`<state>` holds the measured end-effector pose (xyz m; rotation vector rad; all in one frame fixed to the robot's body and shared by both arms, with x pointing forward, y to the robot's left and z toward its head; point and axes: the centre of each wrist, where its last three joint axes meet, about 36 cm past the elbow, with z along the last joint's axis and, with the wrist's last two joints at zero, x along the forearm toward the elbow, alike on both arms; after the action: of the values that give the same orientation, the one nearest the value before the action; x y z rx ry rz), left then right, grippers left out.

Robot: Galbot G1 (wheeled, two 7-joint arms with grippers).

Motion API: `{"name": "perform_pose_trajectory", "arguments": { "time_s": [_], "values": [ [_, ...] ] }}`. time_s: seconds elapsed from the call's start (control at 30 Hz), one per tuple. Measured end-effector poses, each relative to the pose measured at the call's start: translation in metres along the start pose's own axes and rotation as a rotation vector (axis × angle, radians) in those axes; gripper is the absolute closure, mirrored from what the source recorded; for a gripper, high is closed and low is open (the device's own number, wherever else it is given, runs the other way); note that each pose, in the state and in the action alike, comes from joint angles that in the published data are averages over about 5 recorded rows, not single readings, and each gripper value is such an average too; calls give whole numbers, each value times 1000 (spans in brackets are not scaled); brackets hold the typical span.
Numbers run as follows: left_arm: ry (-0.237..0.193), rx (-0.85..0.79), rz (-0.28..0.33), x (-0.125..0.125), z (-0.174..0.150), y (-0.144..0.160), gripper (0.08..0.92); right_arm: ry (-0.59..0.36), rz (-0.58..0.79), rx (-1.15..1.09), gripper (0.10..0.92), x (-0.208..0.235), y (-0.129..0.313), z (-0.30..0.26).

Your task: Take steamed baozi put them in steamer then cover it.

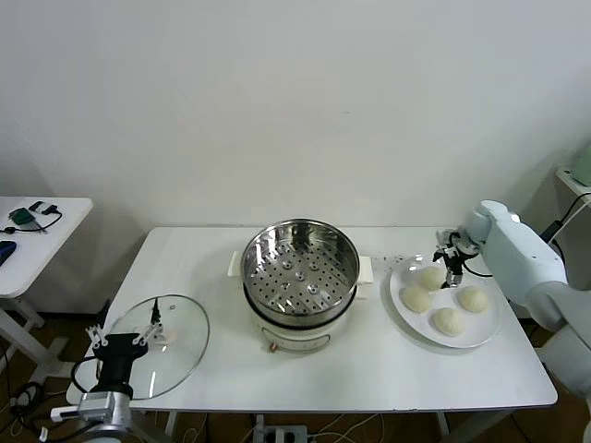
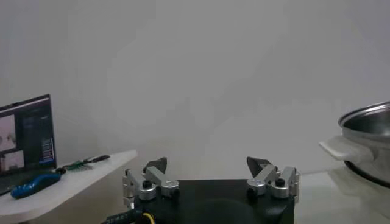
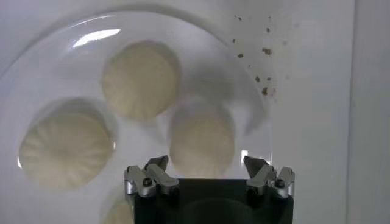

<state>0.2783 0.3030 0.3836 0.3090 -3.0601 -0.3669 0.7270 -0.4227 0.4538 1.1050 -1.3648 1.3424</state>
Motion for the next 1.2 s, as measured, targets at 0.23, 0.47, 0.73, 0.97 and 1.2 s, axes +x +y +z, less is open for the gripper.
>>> {"name": "perform_pose_trajectory", "arguments": {
  "time_s": [0.23,0.47,0.73,0.97,1.2],
  "values": [
    [4,-2,-5,0,1,2,177,15,-13,-3,288,-4,-1,-2],
    [6,-3,-7,1,2,2,177,14,-15,-8,310,-5,-1,-1],
    [4,-3,-6,0,2,2,177,-6,-5,-3,319,2,-5,1],
    [8,-4,-7,2,3,2,177,-31,20,37,320,29,-16,-1],
    [7,-7,-14,5,1,6,177,-48,78,162,321,94,-42,-22]
  ]
}}
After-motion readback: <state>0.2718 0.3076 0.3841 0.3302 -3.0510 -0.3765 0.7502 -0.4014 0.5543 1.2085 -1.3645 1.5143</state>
